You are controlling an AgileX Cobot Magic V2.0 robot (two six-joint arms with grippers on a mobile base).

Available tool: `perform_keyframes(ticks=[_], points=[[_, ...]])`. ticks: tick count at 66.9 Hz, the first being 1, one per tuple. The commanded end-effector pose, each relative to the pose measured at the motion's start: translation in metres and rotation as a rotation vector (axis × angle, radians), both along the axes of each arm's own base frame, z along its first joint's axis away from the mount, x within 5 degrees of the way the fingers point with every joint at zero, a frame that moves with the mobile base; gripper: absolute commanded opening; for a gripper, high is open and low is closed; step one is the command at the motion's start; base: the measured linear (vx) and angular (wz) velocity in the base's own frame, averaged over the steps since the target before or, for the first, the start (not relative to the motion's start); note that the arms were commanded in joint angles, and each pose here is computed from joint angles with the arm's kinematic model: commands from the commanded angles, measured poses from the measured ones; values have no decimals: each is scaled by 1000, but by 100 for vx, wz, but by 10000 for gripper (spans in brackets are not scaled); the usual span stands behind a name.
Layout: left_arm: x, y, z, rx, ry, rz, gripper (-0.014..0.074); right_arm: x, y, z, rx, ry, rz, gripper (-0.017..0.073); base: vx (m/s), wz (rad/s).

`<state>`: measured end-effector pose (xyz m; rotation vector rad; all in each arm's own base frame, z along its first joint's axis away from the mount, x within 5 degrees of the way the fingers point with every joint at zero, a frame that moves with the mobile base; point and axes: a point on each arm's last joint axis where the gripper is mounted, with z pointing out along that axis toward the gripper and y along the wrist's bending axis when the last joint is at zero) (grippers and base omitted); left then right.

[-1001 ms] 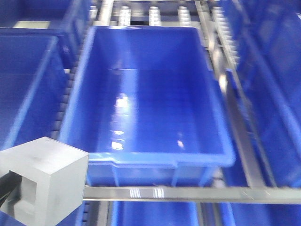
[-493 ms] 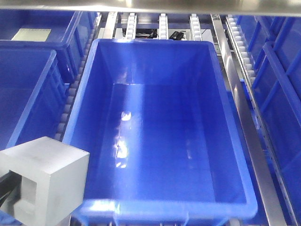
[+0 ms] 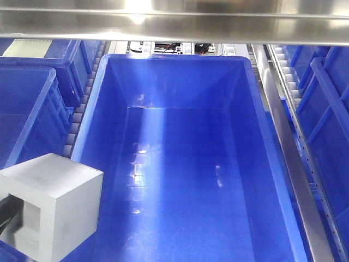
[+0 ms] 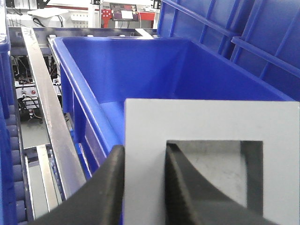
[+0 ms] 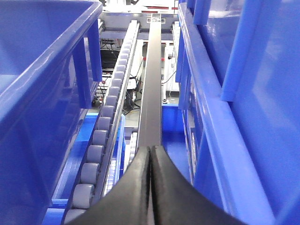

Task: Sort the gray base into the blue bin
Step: 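Turn and stop the base in front of the empty blue bin, then lower the gray block into the blue bin with the left gripper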

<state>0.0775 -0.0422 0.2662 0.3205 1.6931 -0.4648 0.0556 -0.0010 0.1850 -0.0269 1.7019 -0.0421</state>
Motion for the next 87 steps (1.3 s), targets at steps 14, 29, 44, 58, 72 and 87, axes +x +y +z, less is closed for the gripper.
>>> perform_keyframes(ticks=[14, 29, 44, 58, 72, 87], points=[[0, -2, 17, -65, -80, -13, -7, 0, 0, 6, -21, -80, 3, -5, 1, 0], [0, -2, 17, -65, -80, -13, -7, 0, 0, 6, -21, -80, 3, -5, 0, 0], [0, -2, 17, -65, -80, -13, -7, 0, 0, 6, -21, -80, 3, -5, 0, 0], [0, -2, 17, -65, -81, -13, -7, 0, 0, 6, -21, -80, 3, -5, 0, 0], [0, -2, 20, -78, -103, -16, -7, 0, 0, 6, -21, -80, 3, -5, 0, 0], [14, -9, 52, -88, -111, -15, -1, 0, 0, 6, -21, -80, 3, -5, 0, 0]])
